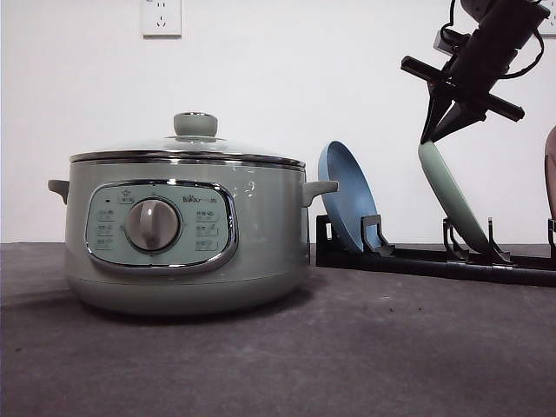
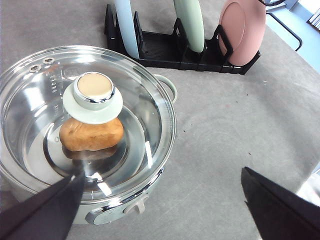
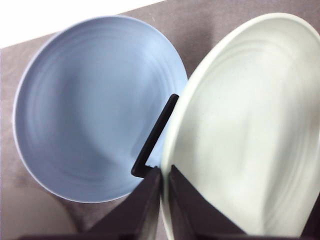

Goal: Transfer potato from steamer to green plate

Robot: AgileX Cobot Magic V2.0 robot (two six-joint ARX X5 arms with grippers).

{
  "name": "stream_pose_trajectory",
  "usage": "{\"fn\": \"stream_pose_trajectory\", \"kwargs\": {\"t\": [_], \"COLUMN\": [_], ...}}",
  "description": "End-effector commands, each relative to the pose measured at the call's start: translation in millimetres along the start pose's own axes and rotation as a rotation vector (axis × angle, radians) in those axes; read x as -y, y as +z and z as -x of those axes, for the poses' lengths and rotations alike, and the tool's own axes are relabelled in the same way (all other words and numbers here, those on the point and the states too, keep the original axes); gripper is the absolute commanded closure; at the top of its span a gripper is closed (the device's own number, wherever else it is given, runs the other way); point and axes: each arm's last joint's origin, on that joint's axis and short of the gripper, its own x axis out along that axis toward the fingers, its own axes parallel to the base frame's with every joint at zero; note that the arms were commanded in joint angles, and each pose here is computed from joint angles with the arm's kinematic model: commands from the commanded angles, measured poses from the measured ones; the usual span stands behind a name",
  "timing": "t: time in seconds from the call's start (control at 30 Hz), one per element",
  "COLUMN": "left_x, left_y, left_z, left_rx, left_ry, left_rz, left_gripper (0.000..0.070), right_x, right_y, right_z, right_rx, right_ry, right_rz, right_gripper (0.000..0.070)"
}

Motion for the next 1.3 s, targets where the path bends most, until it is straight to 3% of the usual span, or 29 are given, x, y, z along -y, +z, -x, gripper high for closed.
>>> {"fn": "stream_pose_trajectory", "kwargs": {"t": [0.0, 0.4, 0.6, 0.77, 0.97, 1.27], "left_x": [1.9, 1.9, 1.9, 1.9, 2.0, 2.0], "left_y": [6.0, 5.9, 5.0, 3.5, 3.3, 3.3], "left_z": [2.0, 2.0, 2.0, 1.9, 2.1, 2.1], "left_rx": [0.019, 0.018, 0.009, -0.005, -0.006, -0.006], "left_ry": [-0.009, -0.009, -0.009, -0.009, -0.009, -0.009], "left_rz": [-0.025, -0.024, -0.020, -0.016, -0.016, -0.018], "left_gripper": [0.0065, 0.0065, 0.0065, 0.0066, 0.0065, 0.0065], "right_x": [-8.6, -42.7, -62.3, -76.9, -91.3, -123.8], "right_y": [11.0, 21.1, 15.4, 2.1, -24.0, -76.9], "right_z": [13.8, 94.3, 142.6, 178.6, 209.2, 221.3], "right_rx": [0.063, 0.225, 0.271, 0.286, 0.218, 0.042], "right_ry": [0.025, 0.134, 0.233, 0.245, 0.238, 0.178], "right_rz": [0.006, 0.072, 0.154, 0.234, 0.347, 0.510], "right_gripper": [0.0696, 0.0696, 0.0696, 0.0696, 0.0696, 0.0696]}}
